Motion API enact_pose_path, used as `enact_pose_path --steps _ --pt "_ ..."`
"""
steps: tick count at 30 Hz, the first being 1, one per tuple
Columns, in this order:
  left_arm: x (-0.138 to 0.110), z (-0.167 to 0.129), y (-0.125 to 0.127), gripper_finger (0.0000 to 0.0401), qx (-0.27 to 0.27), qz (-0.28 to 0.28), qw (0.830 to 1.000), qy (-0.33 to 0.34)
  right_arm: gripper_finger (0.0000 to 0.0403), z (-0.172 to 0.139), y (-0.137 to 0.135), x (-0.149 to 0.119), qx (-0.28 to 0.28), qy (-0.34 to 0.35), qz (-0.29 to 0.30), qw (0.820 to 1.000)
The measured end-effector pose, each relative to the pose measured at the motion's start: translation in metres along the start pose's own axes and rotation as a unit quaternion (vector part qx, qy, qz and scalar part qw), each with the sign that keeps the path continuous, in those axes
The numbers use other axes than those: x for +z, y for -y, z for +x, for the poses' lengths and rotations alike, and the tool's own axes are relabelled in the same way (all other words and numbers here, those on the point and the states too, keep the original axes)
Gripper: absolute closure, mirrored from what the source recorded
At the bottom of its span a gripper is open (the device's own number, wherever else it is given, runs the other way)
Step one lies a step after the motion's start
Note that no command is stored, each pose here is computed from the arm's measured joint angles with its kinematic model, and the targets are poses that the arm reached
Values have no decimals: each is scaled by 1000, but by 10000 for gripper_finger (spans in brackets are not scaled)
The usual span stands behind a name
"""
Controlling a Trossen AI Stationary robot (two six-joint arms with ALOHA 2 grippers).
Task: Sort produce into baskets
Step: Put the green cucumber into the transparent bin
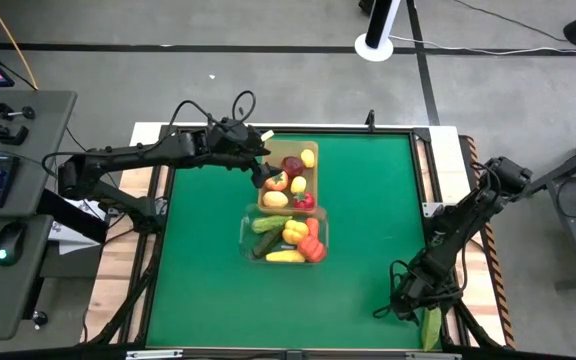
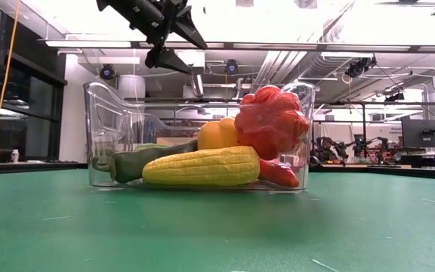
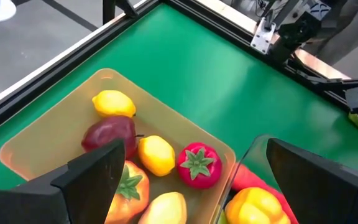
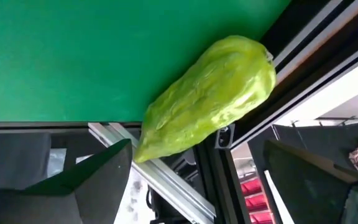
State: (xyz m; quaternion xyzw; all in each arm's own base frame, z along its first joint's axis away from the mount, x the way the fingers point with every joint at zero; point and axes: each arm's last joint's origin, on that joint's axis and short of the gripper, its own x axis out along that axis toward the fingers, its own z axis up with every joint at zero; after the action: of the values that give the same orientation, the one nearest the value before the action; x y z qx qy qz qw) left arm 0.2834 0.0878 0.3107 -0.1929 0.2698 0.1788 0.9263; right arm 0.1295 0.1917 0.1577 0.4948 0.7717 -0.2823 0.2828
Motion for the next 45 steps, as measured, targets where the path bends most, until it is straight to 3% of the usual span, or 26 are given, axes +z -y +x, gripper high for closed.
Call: enact_pose_path --steps 13,17,21,23,28,34,45 --pt "-3 0 -1 23 4 4 1000 -14 49 8 -11 6 11 3 38 999" --pt "-4 0 -1 23 7 3 1000 -21 49 17 -24 5 8 -40 0 999" --pt "-4 0 -1 23 7 4 1000 -20 49 19 -29 -1 -15 -34 -33 999" --pt "-4 0 -1 23 8 6 1000 -19 49 20 -33 -4 -1 -11 -51 999" --pt "-4 0 -1 23 8 8 1000 -19 49 31 -39 -5 -14 -15 -52 998" --pt "-4 0 -1 23 8 7 1000 -18 49 42 -48 -6 -57 -39 -147 987" --pt "-4 0 -1 23 8 3 1000 -18 49 14 -60 -9 -67 48 -241 967"
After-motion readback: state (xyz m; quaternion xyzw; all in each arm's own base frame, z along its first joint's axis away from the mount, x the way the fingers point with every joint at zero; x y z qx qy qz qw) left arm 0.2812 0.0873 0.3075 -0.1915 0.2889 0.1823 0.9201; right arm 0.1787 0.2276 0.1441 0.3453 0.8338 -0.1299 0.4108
